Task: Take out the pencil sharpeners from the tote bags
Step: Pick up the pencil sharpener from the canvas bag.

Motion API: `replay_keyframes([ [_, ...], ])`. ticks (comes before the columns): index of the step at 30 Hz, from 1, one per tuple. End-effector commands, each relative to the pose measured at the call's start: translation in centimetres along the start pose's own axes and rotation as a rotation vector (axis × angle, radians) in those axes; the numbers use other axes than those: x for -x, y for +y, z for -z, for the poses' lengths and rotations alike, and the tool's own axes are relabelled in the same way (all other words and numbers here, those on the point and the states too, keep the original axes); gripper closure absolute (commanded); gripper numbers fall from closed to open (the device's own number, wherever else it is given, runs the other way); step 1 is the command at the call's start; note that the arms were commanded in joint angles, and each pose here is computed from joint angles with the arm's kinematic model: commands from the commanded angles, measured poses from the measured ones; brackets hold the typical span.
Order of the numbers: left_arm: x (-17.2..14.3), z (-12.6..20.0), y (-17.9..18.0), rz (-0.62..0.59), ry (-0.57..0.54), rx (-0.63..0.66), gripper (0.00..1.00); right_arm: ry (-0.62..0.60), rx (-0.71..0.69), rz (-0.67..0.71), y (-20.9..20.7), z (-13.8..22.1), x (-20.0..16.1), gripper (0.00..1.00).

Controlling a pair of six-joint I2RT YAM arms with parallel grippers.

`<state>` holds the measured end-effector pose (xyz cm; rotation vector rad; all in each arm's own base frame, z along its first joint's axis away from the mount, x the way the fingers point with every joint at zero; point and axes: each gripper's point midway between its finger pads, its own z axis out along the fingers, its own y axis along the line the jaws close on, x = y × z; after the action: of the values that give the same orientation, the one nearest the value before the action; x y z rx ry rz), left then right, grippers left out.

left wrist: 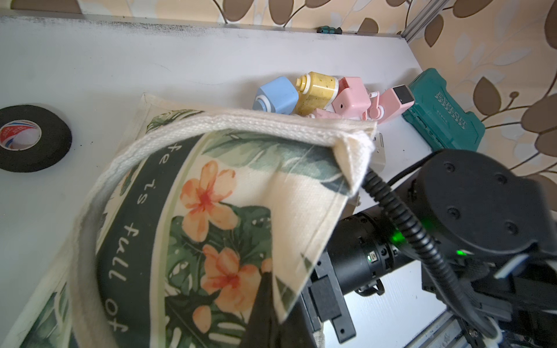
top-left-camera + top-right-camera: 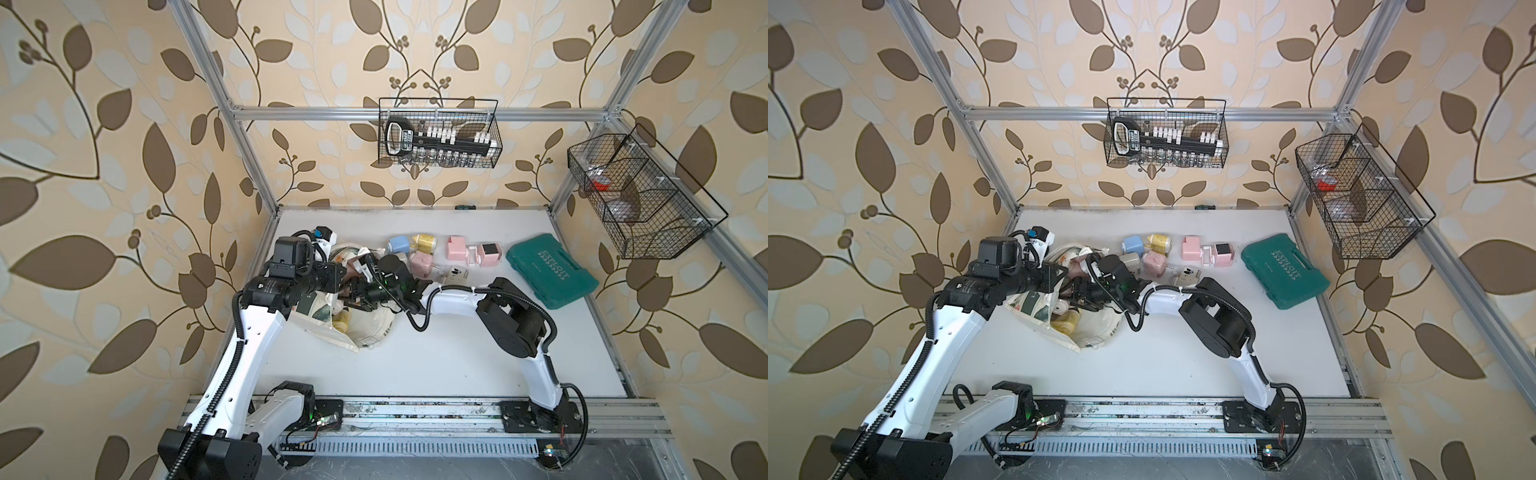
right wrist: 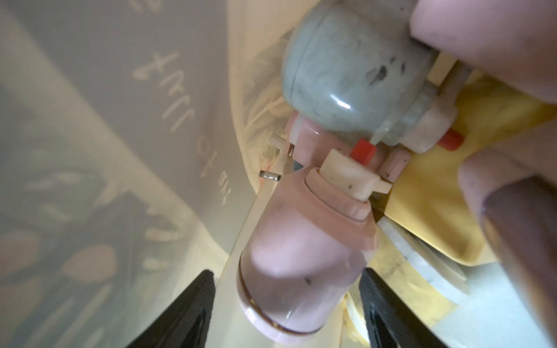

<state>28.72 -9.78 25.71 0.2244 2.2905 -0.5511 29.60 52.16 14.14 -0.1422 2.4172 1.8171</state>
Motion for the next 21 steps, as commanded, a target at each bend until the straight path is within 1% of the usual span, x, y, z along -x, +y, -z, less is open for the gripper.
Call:
replay_keyframes([
  [1, 1.1, 0.9, -1.2, -0.011, -0.031, -0.035, 1.00, 0.030, -0.033, -0.036, -1.9, -1.6, 0.4, 0.21],
  [4, 1.0, 1.0, -1.2, -0.011, -0.031, -0.035, 1.00, 0.054, -0.048, -0.085, -3.5, -2.6, 0.1, 0.20],
  [8, 0.9, 0.9, -1.2, -0.009, -0.027, -0.037, 1.00, 0.080, -0.056, -0.120, -4.4, -3.7, 0.1, 0.20],
  [10, 0.8, 0.9, -1.2, -0.008, -0.025, -0.040, 1.00, 0.088, -0.059, -0.125, -4.4, -4.0, 0.1, 0.21],
  [11, 0.9, 0.8, -1.2, -0.008, -0.026, -0.039, 1.00, 0.092, -0.056, -0.125, -4.3, -4.1, 0.0, 0.23],
  [13, 0.8, 0.8, -1.2, -0.008, -0.026, -0.039, 1.00, 0.099, -0.051, -0.128, -4.1, -4.1, -0.2, 0.31],
  [18, 0.9, 0.9, -1.2, -0.011, -0.031, -0.034, 1.00, 0.077, -0.054, -0.094, -3.1, -2.8, -0.2, 0.49],
  [21, 1.0, 1.0, -1.2, -0.011, -0.034, -0.030, 1.00, 0.056, -0.071, -0.060, -2.3, -1.8, -0.2, 0.55],
])
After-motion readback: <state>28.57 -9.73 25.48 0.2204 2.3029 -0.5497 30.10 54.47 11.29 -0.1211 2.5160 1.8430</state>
